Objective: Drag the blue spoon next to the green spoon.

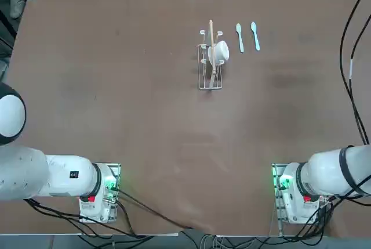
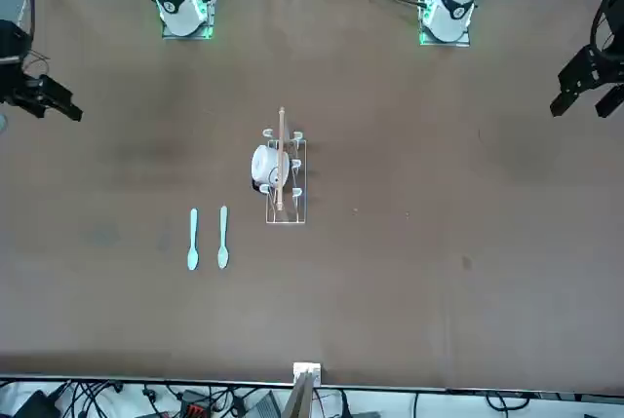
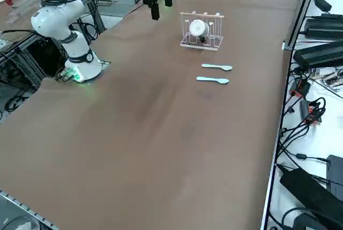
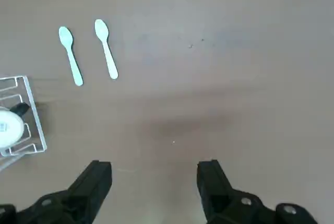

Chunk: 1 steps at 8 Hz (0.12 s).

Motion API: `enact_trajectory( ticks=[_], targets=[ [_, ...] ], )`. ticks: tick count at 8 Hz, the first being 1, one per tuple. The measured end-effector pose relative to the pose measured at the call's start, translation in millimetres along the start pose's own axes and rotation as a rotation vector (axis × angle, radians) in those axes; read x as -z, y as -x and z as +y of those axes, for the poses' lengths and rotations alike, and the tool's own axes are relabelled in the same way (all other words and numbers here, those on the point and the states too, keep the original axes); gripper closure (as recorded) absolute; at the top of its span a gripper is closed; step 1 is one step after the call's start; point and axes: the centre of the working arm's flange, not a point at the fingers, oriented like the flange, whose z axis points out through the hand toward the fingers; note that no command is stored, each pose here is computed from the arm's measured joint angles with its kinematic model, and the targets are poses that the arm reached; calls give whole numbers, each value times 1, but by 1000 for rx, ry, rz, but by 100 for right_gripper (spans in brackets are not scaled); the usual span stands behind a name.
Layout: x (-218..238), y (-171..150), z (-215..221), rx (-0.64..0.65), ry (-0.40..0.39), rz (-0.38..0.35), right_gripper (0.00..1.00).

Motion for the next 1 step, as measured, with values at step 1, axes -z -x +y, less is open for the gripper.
enact_trajectory(
  ticks=[1],
  targets=[
    [-1, 0, 0, -11, 0, -1, 0]
  ],
)
